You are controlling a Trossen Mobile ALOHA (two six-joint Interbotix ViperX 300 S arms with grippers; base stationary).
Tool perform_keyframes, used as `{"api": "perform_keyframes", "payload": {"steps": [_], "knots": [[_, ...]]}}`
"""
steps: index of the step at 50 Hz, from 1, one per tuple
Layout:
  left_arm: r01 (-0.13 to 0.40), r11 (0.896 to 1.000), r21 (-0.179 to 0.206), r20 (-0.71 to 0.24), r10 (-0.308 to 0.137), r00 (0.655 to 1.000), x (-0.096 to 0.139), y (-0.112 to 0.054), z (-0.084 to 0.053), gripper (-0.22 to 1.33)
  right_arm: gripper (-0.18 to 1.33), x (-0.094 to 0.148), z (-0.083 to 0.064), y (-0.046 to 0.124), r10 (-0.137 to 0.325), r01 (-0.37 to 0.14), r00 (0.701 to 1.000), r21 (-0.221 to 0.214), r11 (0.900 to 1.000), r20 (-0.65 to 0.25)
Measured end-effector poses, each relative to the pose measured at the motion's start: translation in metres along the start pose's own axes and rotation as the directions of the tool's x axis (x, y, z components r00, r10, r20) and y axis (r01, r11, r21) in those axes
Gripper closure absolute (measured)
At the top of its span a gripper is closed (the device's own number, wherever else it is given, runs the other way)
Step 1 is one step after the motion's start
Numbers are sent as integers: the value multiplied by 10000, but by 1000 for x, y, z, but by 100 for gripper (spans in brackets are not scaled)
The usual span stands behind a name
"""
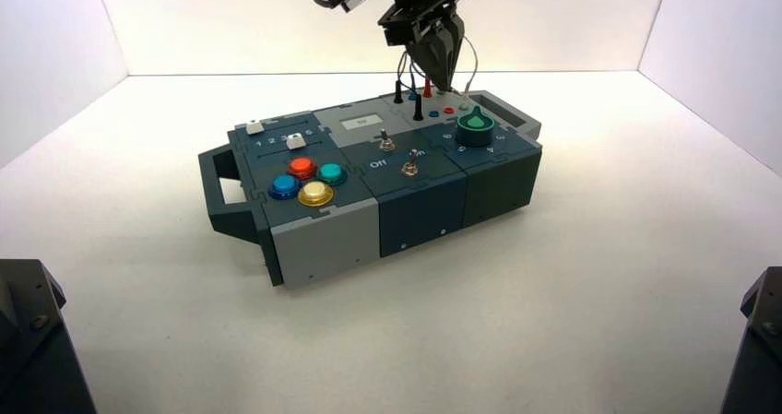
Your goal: Insert the blue wire.
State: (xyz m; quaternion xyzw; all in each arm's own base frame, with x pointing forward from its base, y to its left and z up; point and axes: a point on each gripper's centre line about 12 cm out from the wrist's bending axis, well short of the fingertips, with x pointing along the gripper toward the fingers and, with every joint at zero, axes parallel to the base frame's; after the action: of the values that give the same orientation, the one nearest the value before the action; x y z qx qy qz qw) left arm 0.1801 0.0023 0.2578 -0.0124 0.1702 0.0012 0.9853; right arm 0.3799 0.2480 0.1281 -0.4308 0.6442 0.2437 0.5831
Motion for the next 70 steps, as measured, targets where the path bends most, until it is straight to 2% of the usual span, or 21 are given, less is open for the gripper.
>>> {"api": "perform_keyframes", "payload": {"steps": [10, 25, 35, 45, 50, 70], "knots": [[0, 10000, 15, 0, 0, 10000, 0, 0, 0, 127, 108, -11, -4, 4, 156, -171, 9982, 251, 9995, 586], [0, 10000, 15, 0, 0, 10000, 0, 0, 0, 127, 108, -4, -13, 17, 587, -659, 9902, 532, 9964, 1265], [0, 10000, 15, 0, 0, 10000, 0, 0, 0, 127, 108, -4, -17, 22, 697, -833, 9801, 665, 9943, 1857], [0, 10000, 0, 0, 0, 10000, 0, 0, 0, 127, 108, -6, -20, 26, 661, -885, 9674, 819, 9927, 2446], [0, 10000, 15, -15, 0, 10000, 0, 0, 0, 127, 108, -9, -22, 28, 552, -858, 9536, 914, 9921, 2960], [0, 10000, -1, -15, 0, 10000, 0, 0, 0, 127, 108, -7, -32, 34, 230, -788, 9148, 1223, 9894, 4033]]}}
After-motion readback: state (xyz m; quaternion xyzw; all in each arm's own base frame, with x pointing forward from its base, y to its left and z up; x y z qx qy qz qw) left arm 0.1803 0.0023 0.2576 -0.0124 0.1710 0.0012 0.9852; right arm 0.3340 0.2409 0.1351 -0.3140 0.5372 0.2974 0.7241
